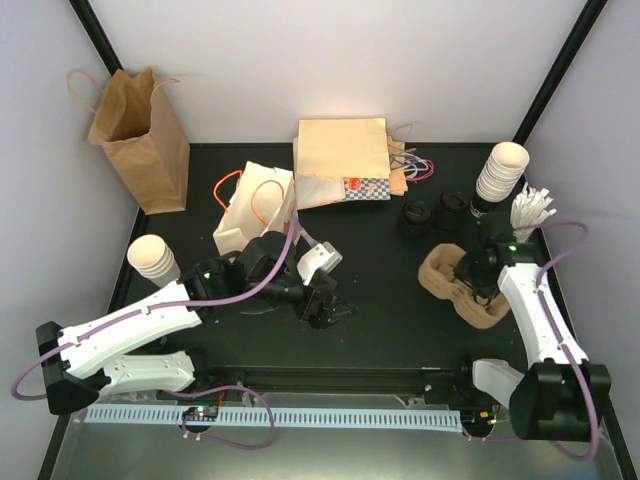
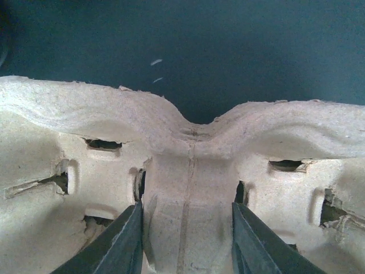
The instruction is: Pack the takeout coffee
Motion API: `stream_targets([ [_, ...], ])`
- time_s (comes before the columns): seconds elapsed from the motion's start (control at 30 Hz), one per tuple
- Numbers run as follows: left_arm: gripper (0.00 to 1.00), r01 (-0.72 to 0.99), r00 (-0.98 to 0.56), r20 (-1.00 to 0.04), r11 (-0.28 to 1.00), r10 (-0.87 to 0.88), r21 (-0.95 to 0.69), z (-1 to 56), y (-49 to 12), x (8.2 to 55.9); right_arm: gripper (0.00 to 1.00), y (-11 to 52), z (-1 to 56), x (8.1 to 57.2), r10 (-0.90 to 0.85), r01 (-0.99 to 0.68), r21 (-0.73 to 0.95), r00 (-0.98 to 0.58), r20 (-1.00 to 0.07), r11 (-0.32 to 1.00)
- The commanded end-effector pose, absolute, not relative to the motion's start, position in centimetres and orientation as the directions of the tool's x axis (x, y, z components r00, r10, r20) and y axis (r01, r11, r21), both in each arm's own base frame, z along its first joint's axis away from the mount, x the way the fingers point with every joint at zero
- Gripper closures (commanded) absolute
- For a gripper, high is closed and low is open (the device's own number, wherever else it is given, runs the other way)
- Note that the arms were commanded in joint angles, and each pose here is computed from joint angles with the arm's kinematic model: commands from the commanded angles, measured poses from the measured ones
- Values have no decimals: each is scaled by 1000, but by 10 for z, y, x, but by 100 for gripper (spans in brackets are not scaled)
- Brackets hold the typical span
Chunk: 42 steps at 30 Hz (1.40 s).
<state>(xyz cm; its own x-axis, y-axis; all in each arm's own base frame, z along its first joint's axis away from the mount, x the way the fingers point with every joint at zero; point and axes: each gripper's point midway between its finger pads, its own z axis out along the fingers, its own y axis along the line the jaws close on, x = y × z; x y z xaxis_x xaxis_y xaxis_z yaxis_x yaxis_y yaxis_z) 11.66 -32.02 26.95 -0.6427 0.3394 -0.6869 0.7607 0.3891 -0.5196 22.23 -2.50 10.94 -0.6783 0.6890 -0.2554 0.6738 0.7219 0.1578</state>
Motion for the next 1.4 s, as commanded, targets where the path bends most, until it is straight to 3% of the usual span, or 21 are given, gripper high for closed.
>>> stream_targets([
  [0.0, 1, 767, -632, -704, 392, 324, -509, 275, -325, 121, 61, 31, 127, 247, 493, 440, 232, -819, -292, 868],
  [0.17, 1, 762, -639, -699, 395, 322, -514, 274, -329, 124, 61, 61, 129, 246, 358, 305, 208, -881, -308, 929],
  [0.43, 1, 759, -642, -696, 401, 322, -514, 272, -332, 126, 47, 54, 127, 246, 330, 301, 140, -890, -315, 943],
  [0.63, 1, 761, -638, -698, 405, 325, -507, 272, -332, 127, 45, 57, 127, 247, 311, 280, 141, -899, -308, 949],
  [1.37, 1, 756, -641, -693, 426, 329, -497, 267, -329, 129, 59, 65, 129, 251, 311, 268, 178, -901, -302, 947],
])
